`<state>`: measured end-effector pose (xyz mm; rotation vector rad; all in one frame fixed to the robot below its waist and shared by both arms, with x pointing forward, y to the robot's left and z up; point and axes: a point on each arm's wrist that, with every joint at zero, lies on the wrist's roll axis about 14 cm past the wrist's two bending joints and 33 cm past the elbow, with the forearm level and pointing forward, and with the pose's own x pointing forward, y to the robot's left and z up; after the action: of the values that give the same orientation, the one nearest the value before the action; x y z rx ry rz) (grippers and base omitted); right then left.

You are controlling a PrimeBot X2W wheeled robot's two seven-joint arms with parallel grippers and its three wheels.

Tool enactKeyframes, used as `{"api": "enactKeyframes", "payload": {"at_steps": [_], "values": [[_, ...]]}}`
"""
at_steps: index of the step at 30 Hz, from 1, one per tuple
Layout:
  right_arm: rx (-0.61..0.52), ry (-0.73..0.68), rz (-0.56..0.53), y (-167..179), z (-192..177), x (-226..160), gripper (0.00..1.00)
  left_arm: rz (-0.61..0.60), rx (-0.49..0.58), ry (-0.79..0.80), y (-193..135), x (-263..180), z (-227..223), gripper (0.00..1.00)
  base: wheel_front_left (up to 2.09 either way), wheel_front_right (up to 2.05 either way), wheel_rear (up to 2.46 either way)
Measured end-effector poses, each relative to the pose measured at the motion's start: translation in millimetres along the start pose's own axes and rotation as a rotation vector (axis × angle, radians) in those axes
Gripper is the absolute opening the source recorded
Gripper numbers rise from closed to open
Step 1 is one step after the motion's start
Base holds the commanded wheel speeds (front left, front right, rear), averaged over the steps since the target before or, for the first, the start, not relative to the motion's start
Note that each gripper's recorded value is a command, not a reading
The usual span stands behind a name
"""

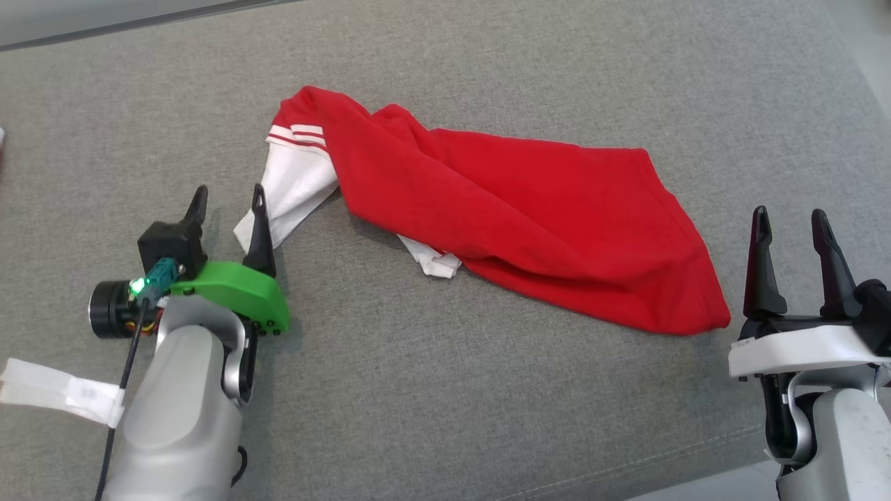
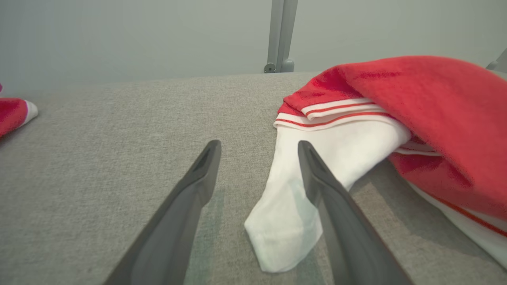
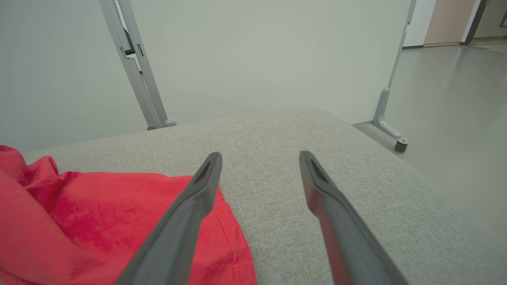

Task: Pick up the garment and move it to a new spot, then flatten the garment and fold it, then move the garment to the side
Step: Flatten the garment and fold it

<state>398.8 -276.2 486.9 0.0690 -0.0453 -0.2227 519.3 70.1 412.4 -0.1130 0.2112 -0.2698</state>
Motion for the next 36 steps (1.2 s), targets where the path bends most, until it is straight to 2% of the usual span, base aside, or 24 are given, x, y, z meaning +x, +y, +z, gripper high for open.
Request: {"api": "enactKeyframes", "payload": {"at_steps": [4,8,15,16,17,18,19,20,25,29,36], "values": [[0.011,-0.016,0.024,9,5,1,1.0,0.024,-0.04,0.035,8,-19,-11,1.0,0.0,0.0,0.0],[0.017,-0.026,0.039,14,8,2,1.0,0.008,-0.073,0.064,0,-27,-20,1.0,0.0,0.0,0.0],[0.007,-0.022,0.012,4,8,-3,1.0,-0.019,-0.103,0.13,-13,-25,-40,1.0,0.0,0.0,0.0],[0.007,-0.022,0.012,4,8,-3,1.0,-0.019,-0.103,0.13,-13,-25,-40,0.83,0.0,0.0,0.0],[0.005,-0.021,0.007,2,8,-4,1.0,-0.021,-0.108,0.137,-14,-24,-42,0.83,0.0,0.0,0.0],[0.004,-0.021,0.002,0,9,-4,1.0,-0.022,-0.112,0.143,-15,-23,-43,0.47,0.0,0.0,0.0],[0.002,-0.021,-0.002,-2,9,-5,1.0,-0.022,-0.116,0.147,-16,-21,-44,0.3,0.0,0.0,0.0],[0.001,-0.021,-0.006,-3,9,-6,1.0,-0.022,-0.12,0.151,-16,-20,-45,0.0,0.0,0.0,0.0],[-0.002,-0.023,-0.021,-8,10,-7,1.0,-0.029,-0.124,0.117,-17,-14,-35,0.0,0.0,0.0,0.0],[-0.001,-0.018,-0.025,-10,8,-10,1.0,-0.037,-0.143,0.014,-15,-13,-5,0.0,0.0,0.0,0.0],[-0.005,0.051,-0.011,-5,-13,-22,1.0,0.046,-0.151,-0.124,19,-57,23,0.0,0.0,0.0,0.0]]}}
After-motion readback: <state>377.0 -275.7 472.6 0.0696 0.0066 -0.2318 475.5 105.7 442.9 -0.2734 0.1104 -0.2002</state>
